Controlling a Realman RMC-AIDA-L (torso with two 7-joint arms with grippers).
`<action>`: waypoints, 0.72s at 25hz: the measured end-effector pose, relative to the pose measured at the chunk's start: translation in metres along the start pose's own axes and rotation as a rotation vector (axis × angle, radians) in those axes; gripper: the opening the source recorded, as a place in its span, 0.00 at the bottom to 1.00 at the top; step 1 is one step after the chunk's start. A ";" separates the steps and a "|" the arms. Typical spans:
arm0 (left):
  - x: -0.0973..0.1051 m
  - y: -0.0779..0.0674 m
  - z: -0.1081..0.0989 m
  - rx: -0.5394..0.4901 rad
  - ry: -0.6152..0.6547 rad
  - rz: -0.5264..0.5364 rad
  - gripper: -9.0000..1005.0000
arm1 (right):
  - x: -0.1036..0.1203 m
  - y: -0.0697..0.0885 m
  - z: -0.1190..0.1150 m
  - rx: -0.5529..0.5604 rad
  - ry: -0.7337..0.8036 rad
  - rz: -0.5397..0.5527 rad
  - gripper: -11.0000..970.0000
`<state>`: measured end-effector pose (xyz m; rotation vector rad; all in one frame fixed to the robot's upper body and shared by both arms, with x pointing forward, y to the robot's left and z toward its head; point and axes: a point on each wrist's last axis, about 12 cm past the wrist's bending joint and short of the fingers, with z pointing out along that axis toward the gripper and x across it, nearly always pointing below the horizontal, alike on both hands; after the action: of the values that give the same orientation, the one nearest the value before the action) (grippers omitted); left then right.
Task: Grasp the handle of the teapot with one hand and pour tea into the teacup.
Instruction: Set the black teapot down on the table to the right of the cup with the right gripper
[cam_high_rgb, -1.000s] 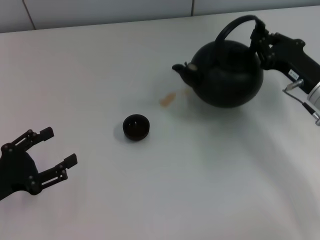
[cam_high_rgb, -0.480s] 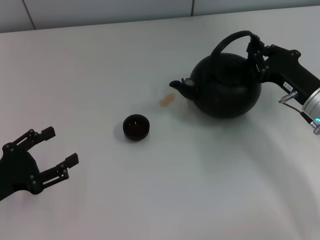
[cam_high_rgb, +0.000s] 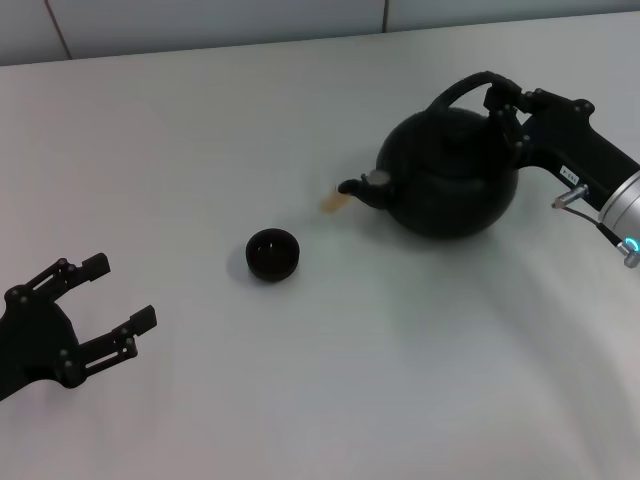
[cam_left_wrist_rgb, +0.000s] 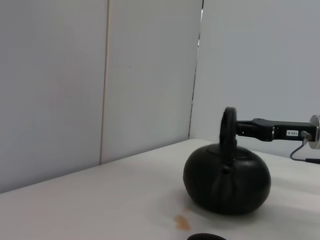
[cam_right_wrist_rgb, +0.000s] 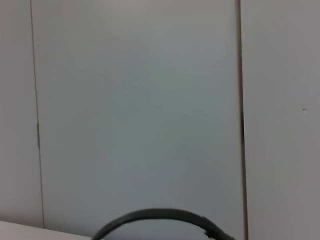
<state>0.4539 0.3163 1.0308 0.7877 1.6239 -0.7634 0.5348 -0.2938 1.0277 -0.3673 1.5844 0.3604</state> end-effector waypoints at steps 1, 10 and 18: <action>0.000 0.000 0.000 0.000 0.000 -0.001 0.86 | 0.000 0.000 0.000 0.000 0.000 -0.001 0.12; 0.000 0.000 0.000 -0.002 0.000 -0.004 0.86 | -0.001 -0.002 0.000 -0.001 -0.005 -0.006 0.39; 0.000 0.001 -0.002 -0.010 -0.002 -0.004 0.86 | -0.001 -0.001 -0.004 -0.006 -0.009 -0.007 0.64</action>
<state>0.4539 0.3184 1.0311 0.7763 1.6275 -0.7578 0.5315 -0.2968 1.0284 -0.3747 1.5731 0.3611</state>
